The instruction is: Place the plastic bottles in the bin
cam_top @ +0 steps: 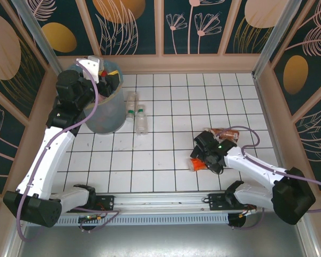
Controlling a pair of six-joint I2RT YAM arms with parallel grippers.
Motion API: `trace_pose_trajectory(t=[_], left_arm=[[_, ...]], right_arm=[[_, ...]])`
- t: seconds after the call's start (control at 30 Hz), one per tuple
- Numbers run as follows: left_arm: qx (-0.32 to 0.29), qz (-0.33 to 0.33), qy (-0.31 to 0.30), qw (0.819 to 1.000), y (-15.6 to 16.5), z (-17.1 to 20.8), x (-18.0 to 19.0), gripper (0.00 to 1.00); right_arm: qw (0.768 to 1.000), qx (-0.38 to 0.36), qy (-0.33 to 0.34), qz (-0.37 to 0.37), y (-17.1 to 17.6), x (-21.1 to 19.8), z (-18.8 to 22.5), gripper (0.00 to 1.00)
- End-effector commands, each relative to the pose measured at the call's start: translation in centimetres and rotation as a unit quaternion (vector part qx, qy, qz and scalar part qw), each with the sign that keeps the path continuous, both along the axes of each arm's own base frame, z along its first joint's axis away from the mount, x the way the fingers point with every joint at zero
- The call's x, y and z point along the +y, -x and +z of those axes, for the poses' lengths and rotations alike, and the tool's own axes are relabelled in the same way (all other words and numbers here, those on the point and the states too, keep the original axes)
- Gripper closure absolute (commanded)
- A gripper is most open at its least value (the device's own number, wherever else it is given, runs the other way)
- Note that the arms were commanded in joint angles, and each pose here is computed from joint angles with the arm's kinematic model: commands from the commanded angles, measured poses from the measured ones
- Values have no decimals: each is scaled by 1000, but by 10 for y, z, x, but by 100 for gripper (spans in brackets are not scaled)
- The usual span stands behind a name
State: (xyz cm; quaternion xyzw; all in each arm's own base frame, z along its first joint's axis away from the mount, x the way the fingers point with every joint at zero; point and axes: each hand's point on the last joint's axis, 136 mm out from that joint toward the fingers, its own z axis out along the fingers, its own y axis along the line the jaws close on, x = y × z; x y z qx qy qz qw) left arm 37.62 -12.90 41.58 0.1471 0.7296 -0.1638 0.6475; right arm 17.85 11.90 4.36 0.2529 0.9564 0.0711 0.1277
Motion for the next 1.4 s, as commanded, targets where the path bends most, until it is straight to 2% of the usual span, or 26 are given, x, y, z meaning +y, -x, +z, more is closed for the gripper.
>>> trace_pose_trajectory(t=[0.0,0.17,0.4,0.67,0.8,0.83,0.97,1.07,1.17,1.27,1.37], left_arm=[[-13,0,-1,1000,2,5,0,35],[3,26,-3,1000,-4,3,8,35],[9,31,1,999,-8,2,8,35],[26,37,12,999,-13,-1,8,35],[41,39,22,998,-17,0,7,35],[45,39,26,998,-18,0,7,35],[60,25,47,997,-19,3,0,35],[70,0,69,995,-18,7,-9,35],[84,-50,89,991,-15,9,-27,35],[104,-129,106,980,-6,8,-51,36],[132,-205,128,961,3,3,-74,36]], right_arm=[[1000,-15,-26,-5,-12,12,-3,9],[999,-16,-35,3,-15,17,-8,16],[999,-15,-41,15,-19,22,-11,14],[997,-37,-53,42,-28,30,-3,36],[995,-59,-51,68,-36,34,7,41],[993,-68,-52,79,-39,36,11,45],[984,-118,-68,115,-53,48,33,47],[967,-179,-97,153,-65,63,61,47],[931,-264,-143,206,-77,87,102,49],[884,-345,-177,263,-85,109,149,50],[830,-418,-194,314,-90,129,195,50]])
